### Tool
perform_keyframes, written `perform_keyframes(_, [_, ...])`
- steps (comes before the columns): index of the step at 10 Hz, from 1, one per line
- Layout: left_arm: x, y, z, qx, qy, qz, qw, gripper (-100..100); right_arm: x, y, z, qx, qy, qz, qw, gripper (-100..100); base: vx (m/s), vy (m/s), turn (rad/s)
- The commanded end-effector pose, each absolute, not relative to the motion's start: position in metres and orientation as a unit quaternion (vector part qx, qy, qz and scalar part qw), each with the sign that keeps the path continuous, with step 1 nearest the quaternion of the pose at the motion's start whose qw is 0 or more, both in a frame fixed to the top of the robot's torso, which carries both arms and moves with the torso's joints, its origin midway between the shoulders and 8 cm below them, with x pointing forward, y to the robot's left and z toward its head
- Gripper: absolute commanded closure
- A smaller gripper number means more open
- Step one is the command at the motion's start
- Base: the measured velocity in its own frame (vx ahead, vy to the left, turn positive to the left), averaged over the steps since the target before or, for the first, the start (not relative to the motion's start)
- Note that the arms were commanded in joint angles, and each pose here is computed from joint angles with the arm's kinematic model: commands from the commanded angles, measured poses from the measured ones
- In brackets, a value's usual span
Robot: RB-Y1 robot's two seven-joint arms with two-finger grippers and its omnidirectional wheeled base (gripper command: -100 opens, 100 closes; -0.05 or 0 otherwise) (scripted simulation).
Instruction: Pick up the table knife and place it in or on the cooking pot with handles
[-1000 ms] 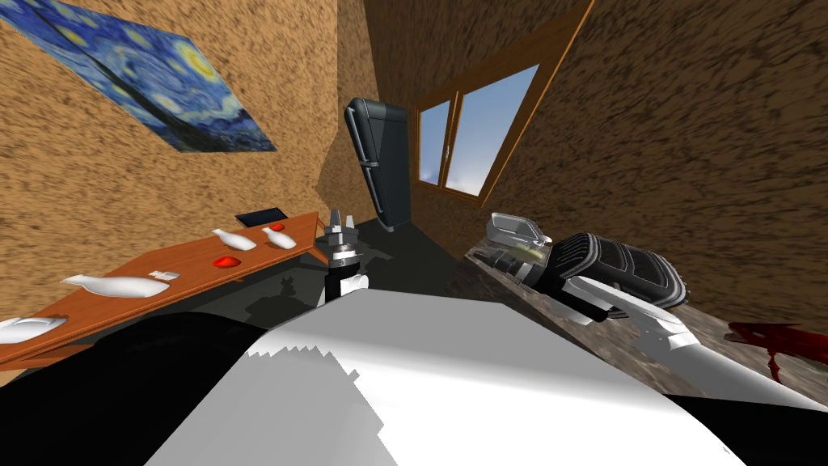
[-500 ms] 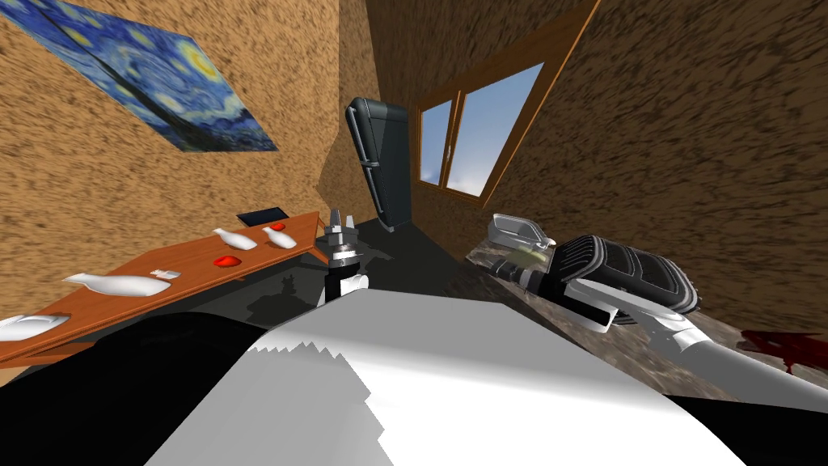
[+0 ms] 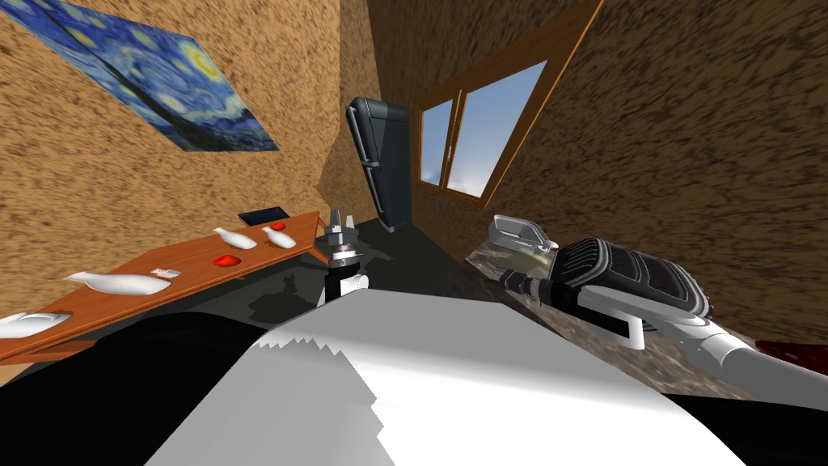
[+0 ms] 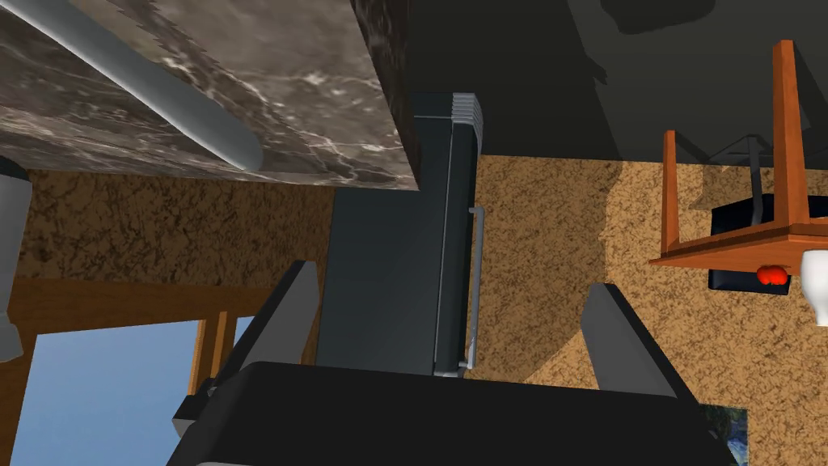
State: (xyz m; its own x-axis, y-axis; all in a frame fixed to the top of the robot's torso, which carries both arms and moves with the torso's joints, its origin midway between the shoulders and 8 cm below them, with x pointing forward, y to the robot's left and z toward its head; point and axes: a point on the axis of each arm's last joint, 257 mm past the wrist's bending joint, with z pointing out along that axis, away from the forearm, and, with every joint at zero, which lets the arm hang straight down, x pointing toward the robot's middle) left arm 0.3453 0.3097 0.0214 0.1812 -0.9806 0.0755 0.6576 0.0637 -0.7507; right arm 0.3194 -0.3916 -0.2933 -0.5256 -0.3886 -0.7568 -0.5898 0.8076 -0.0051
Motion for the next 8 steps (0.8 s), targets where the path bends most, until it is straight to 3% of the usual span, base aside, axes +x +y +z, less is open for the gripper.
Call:
perform_keyframes(1, [0.345,0.31,0.021,-0.34,0.238,-0.594,0.689,0,0.317,-0.403,-0.299,-0.289,0.869,0.116,0.385,-100,0.015,-0.018,0.01])
perform_keyframes(8, [0.345,0.31,0.021,-0.34,0.238,-0.594,0.689,0,0.273,-0.473,-0.327,-0.336,0.894,0.04,0.292,-100,0.028,-0.029,0.016])
